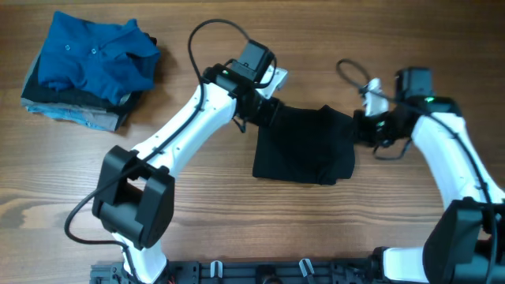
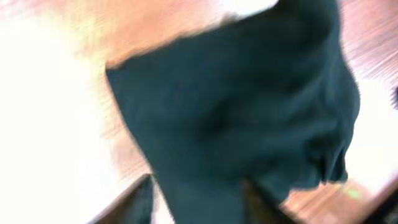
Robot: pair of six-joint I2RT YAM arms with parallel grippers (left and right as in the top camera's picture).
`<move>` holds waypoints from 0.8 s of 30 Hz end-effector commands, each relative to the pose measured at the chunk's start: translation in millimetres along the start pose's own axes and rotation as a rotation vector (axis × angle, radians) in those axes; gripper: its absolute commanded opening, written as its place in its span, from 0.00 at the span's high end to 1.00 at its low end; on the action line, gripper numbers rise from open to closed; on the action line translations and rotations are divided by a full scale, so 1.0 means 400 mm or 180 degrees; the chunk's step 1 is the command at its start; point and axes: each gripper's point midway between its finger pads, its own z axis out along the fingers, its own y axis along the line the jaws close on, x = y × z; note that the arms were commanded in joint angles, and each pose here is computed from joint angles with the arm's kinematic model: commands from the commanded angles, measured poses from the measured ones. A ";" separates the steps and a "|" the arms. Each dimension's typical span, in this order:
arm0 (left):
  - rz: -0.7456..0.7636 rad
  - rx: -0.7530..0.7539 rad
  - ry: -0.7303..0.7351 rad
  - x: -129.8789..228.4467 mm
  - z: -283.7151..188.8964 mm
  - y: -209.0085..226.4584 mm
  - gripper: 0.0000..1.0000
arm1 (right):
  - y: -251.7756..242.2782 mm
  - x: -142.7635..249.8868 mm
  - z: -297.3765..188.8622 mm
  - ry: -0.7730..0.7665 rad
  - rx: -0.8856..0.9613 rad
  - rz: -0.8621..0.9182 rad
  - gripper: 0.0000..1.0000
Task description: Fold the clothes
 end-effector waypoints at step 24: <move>-0.2487 0.0439 0.0670 0.206 0.225 -0.031 0.96 | 0.057 -0.051 -0.093 -0.0718 0.0146 -0.0112 0.91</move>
